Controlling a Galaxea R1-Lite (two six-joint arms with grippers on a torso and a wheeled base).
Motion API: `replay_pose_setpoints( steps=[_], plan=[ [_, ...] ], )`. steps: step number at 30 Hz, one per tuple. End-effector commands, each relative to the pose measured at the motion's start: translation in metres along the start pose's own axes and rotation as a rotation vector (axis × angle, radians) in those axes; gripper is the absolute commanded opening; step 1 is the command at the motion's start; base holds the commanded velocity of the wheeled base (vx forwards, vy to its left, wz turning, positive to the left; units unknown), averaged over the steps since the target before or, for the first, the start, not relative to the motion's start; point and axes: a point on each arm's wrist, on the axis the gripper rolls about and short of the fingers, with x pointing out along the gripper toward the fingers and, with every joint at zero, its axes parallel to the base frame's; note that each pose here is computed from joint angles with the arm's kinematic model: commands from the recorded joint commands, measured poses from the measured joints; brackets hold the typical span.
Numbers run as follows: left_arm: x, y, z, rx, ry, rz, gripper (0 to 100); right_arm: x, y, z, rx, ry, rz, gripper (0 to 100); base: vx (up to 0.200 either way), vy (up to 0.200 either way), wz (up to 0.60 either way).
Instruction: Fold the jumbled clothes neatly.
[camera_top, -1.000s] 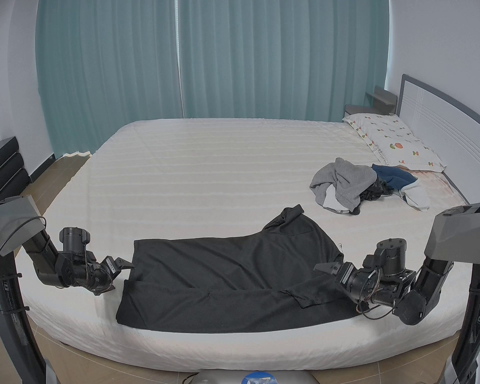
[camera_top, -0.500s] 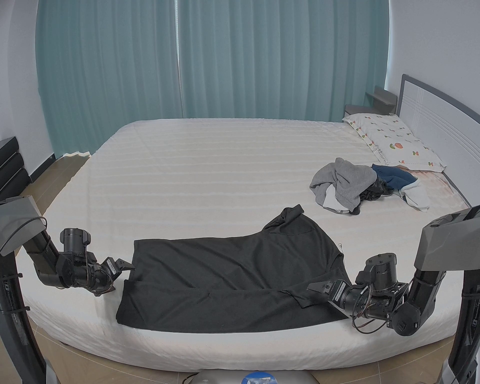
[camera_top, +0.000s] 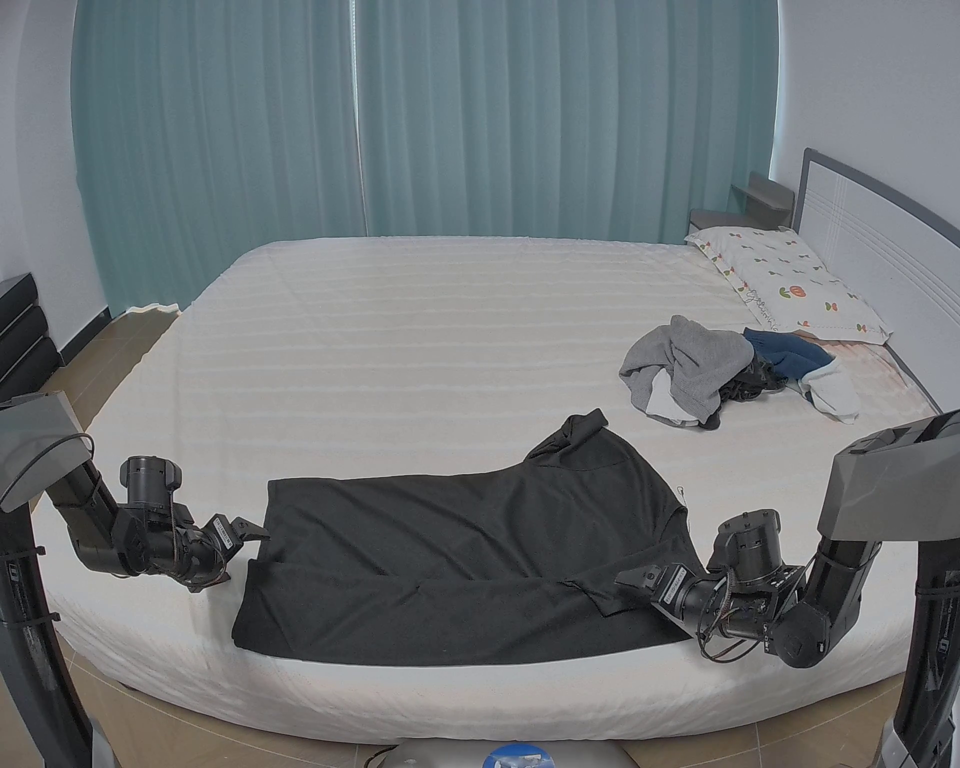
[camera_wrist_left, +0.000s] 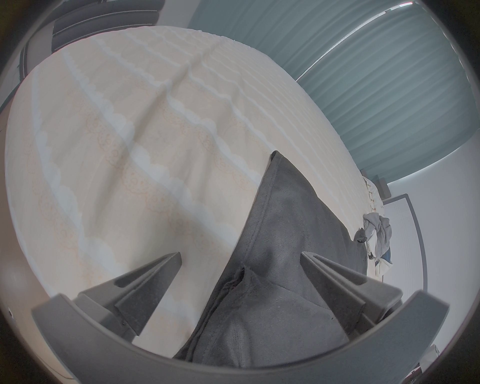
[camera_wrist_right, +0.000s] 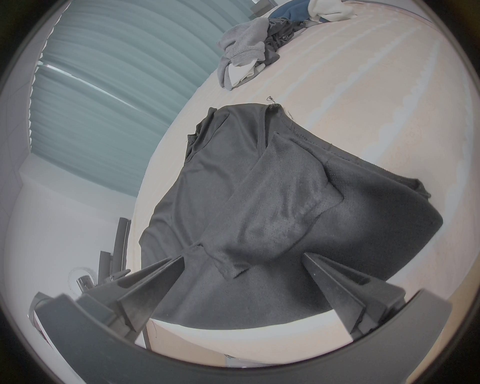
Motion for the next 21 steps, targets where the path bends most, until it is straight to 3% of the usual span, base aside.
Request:
replay_pose_setpoints(
  steps=[1,14,15,21],
  plan=[
    [0.0004,0.0005,-0.0002,-0.001,0.001,0.002,100,0.0048,0.0031,0.0031,0.014,-0.013,0.007,100,0.000,0.000,0.00],
    [0.0004,0.0005,-0.0002,-0.001,0.001,0.002,100,0.0136,-0.0003,0.0022,0.018,-0.042,-0.029,100,0.000,0.000,0.00],
    [0.0004,0.0005,-0.0002,0.000,0.001,0.002,100,0.0134,-0.0006,0.0020,0.018,-0.041,-0.030,0,0.000,0.000,0.00],
    [0.0005,0.0001,-0.0005,0.001,0.001,0.003,100,0.0096,-0.0001,0.0010,0.015,-0.045,-0.034,0,0.000,0.000,0.00]
  ],
)
